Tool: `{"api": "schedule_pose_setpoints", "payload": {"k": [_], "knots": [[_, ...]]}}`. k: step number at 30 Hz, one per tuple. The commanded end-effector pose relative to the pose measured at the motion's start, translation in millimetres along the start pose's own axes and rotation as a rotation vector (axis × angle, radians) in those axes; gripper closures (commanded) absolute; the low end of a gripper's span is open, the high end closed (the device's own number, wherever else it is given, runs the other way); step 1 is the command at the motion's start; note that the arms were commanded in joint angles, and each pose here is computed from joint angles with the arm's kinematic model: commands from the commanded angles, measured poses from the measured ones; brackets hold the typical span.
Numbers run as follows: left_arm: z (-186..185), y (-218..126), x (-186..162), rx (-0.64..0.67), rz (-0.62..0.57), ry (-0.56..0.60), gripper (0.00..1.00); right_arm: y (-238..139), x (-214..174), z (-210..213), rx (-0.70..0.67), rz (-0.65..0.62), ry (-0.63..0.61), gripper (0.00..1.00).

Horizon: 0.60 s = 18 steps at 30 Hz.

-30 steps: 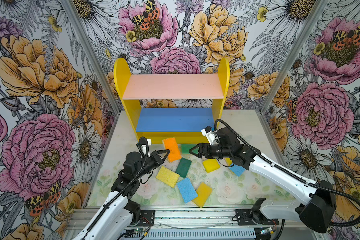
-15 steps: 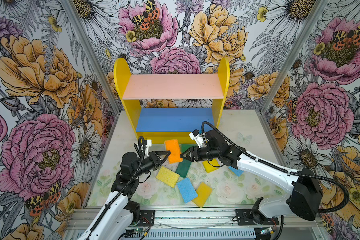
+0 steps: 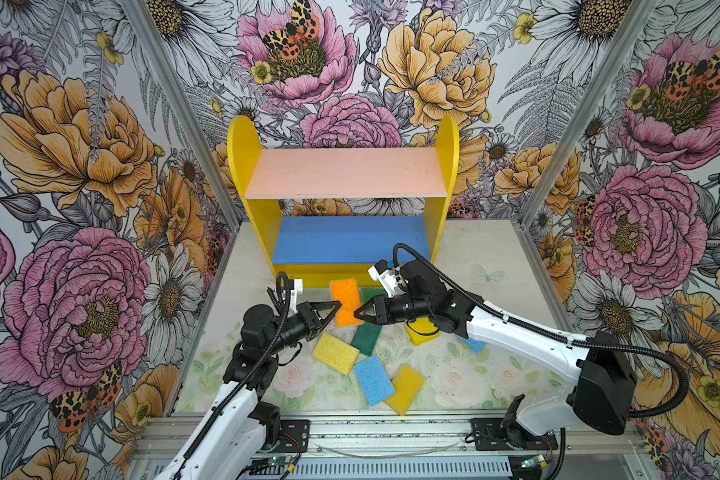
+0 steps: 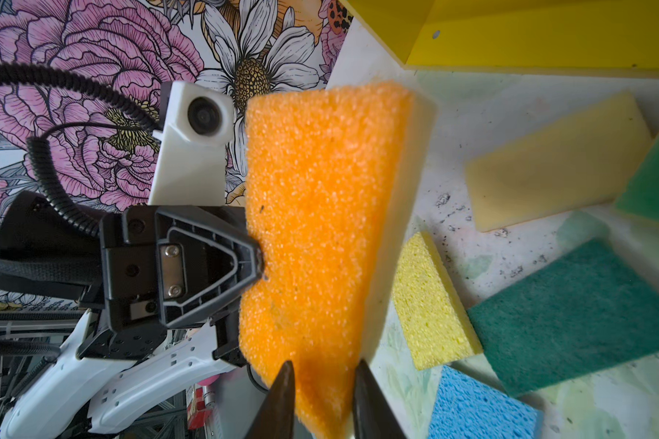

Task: Place and organize the cleaning sponges onto the shelf
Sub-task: 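Lift the orange sponge with the right gripper while the left gripper draws back, then carry the orange sponge toward the blue shelf while the left gripper moves beside the shelf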

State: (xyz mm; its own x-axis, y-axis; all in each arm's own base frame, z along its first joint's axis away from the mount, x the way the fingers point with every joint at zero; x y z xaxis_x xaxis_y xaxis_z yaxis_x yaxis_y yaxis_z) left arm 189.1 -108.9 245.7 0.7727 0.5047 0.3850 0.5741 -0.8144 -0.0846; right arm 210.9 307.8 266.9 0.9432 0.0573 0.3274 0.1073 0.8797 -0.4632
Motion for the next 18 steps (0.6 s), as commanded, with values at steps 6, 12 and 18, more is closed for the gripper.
{"api": "schedule_pose_setpoints", "payload": {"k": [6, 12, 18], "knots": [[0.5, -3.9, -1.0, -0.015, 0.014, 0.003, 0.71, 1.9, 9.7, 15.5, 0.028, -0.054, -0.004, 1.0], [1.7, -42.0, 1.7, 0.239, -0.094, 0.093, 0.08, 8.8, 31.2, 11.4, -0.05, -0.189, 0.029, 1.0], [-1.1, -106.3, -8.5, 0.598, -0.383, 0.147, 0.01, 44.4, 74.3, 19.2, -0.032, -0.286, 0.044, 1.0]]}}
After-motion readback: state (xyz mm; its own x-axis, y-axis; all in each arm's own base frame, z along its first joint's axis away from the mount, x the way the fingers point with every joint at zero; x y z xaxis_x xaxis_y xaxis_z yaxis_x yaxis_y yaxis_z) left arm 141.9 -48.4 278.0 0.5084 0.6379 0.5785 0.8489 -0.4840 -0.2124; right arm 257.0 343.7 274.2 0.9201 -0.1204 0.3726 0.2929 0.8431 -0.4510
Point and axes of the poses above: each gripper's point midway between its finger pads, its own y axis out along the fingers, its own z axis along the line the jaws close on, x = y × z, the point moved 8 cm from there along -y, back along the fingers, and after that the axes turned 8 degrees about y, right-handed, at the moved point
